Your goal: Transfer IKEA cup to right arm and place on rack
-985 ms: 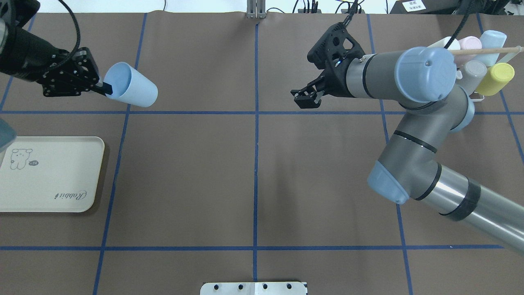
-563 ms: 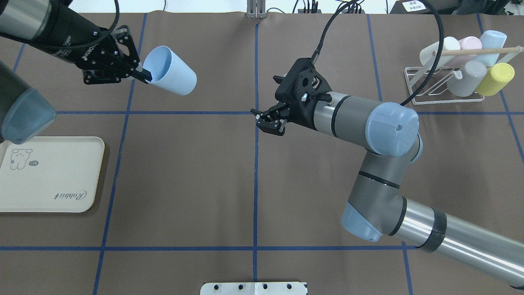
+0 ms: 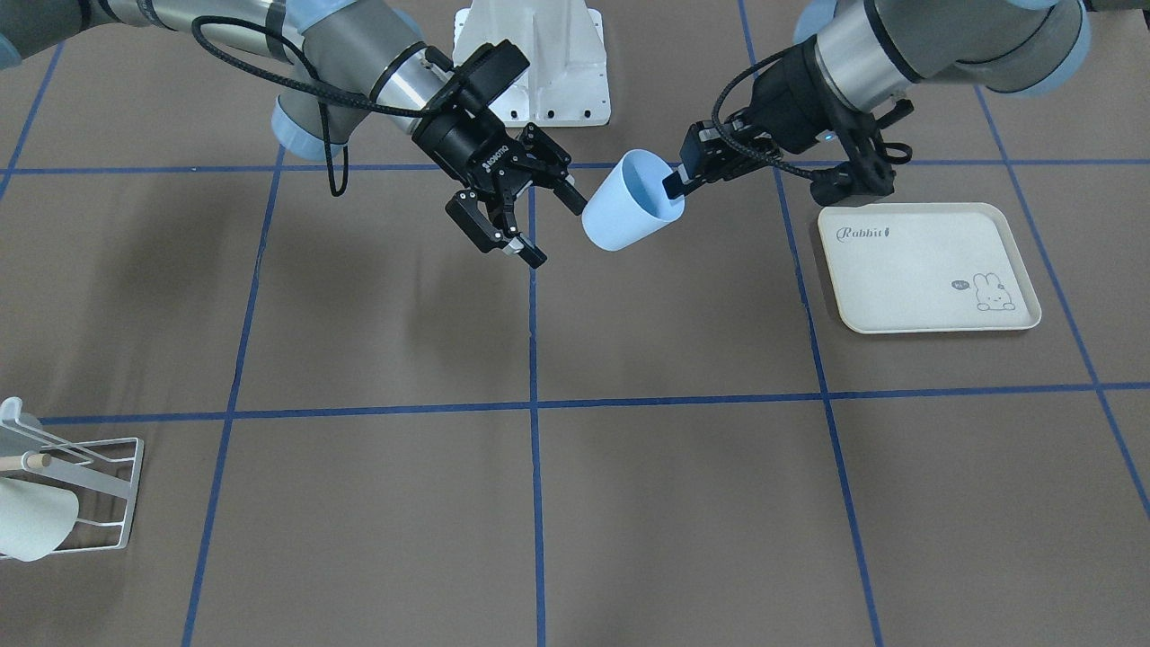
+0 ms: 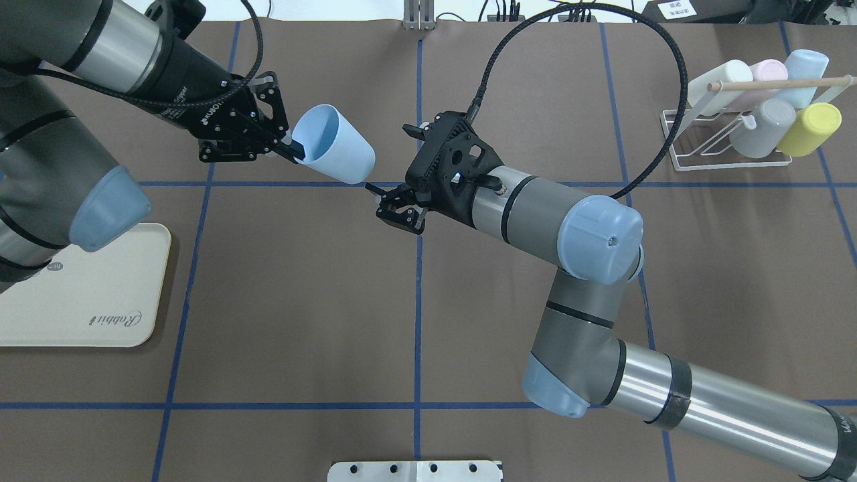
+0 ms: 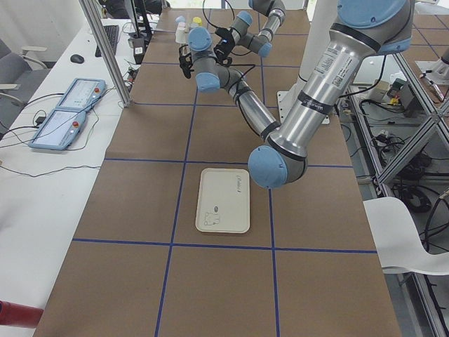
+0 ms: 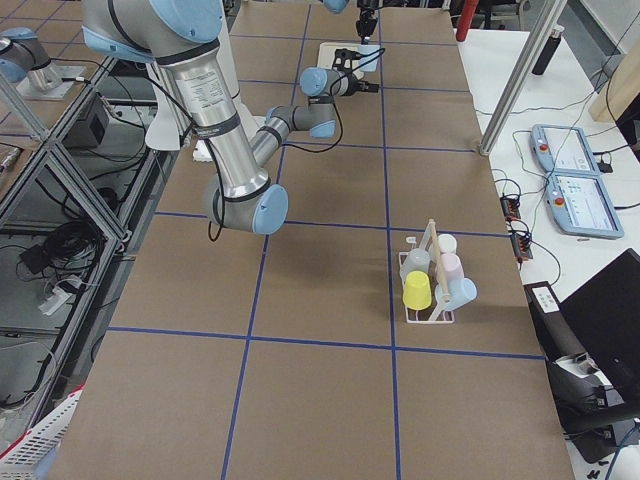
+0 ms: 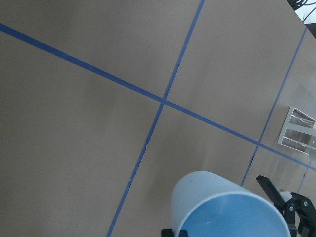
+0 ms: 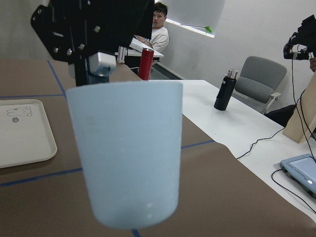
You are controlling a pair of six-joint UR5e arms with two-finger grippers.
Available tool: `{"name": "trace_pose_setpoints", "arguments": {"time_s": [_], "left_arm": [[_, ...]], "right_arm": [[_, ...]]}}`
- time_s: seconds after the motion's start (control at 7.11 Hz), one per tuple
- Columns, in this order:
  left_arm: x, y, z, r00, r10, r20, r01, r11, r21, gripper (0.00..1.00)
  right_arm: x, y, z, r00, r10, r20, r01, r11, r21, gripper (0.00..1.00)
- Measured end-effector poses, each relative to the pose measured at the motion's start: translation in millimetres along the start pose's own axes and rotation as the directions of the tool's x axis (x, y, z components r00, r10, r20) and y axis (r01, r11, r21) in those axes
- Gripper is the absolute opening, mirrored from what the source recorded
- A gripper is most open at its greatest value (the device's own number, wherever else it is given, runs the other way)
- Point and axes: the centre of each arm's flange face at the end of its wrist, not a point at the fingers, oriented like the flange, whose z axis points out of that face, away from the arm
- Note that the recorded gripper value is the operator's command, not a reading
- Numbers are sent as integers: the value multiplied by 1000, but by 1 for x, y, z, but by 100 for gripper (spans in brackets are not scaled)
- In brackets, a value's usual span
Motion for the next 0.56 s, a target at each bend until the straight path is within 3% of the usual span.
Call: {"name": "trace_pose_setpoints", "arguments": {"time_s": [0.56], "left_arm": [[15, 17, 17, 1000, 27, -5, -27, 999, -39, 0]], "right_arm": [[-3, -6, 0, 1000, -19, 1, 19, 1000, 14, 99]]}}
